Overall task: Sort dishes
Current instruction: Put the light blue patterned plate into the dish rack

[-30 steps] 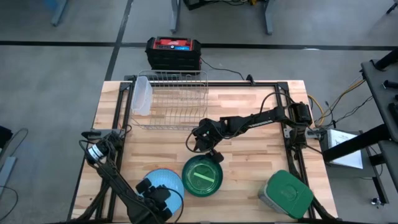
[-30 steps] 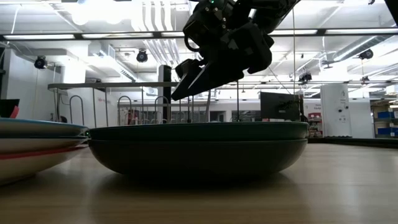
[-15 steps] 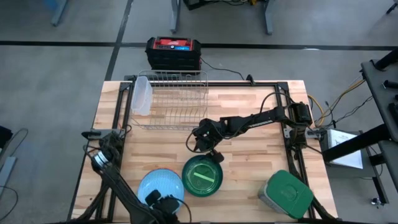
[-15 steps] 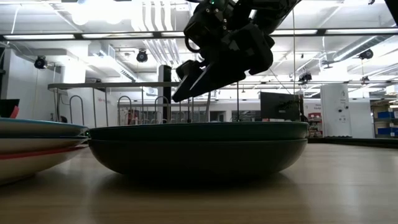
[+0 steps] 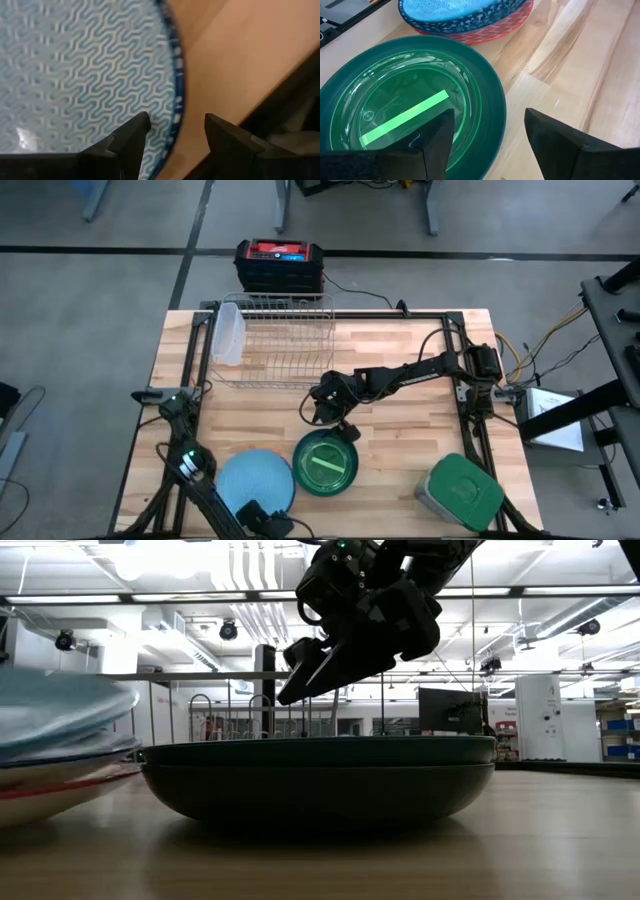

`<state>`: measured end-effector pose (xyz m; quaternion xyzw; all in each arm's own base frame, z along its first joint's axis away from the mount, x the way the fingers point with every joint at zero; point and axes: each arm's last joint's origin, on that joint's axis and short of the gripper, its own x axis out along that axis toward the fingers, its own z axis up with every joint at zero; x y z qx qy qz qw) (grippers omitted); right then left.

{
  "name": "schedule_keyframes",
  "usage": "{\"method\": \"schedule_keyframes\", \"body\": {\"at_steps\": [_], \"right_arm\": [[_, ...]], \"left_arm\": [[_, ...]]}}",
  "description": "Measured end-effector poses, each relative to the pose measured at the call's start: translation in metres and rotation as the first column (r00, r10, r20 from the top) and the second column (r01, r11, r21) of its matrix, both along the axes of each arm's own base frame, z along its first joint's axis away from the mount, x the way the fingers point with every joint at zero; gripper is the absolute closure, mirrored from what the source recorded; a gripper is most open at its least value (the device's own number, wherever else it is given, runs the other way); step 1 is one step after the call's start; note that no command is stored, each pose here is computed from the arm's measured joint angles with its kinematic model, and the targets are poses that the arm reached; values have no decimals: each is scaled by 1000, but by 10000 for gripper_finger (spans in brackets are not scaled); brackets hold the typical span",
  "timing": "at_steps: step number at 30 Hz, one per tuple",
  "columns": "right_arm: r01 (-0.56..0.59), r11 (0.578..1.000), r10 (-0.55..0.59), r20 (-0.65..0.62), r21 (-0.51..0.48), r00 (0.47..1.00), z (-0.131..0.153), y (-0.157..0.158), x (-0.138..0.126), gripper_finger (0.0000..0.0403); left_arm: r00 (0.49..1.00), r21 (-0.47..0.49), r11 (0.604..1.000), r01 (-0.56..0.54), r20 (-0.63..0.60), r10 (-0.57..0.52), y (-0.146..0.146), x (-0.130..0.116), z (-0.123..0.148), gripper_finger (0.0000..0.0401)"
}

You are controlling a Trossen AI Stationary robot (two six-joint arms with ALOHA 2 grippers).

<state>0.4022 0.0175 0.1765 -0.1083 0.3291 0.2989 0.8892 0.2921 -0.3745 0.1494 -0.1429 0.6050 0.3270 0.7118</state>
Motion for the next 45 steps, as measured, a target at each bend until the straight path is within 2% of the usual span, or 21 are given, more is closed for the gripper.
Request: {"method": "schedule_keyframes", "body": {"at_steps": [2,4,15,23,30,42,45], "right_arm": [[4,1000,-4,-3,4,1000,0,0,0,171],[9,1000,-9,-8,9,1000,0,0,0,170],[6,1000,-6,-6,5,1000,-1,0,-1,169],[6,1000,-6,-6,5,1000,-1,0,-1,165],[5,1000,-5,-5,4,1000,-1,0,-1,168],[4,1000,-4,-11,4,1000,-3,0,-2,163],[1,1000,-1,-14,1,1000,-3,0,-2,165]], "left_arm": [[999,53,999,-8,-34,10,2,-5,-4,209],[999,84,996,29,-39,-25,3,-8,-5,209],[1000,85,996,17,-26,-15,4,-10,-6,209],[998,81,995,51,-39,-48,6,-9,-4,209],[991,52,990,134,-1,-134,15,-1,25,226],[989,0,992,129,67,-129,25,-2,65,246],[981,-48,990,135,146,-126,22,0,79,253]]}}
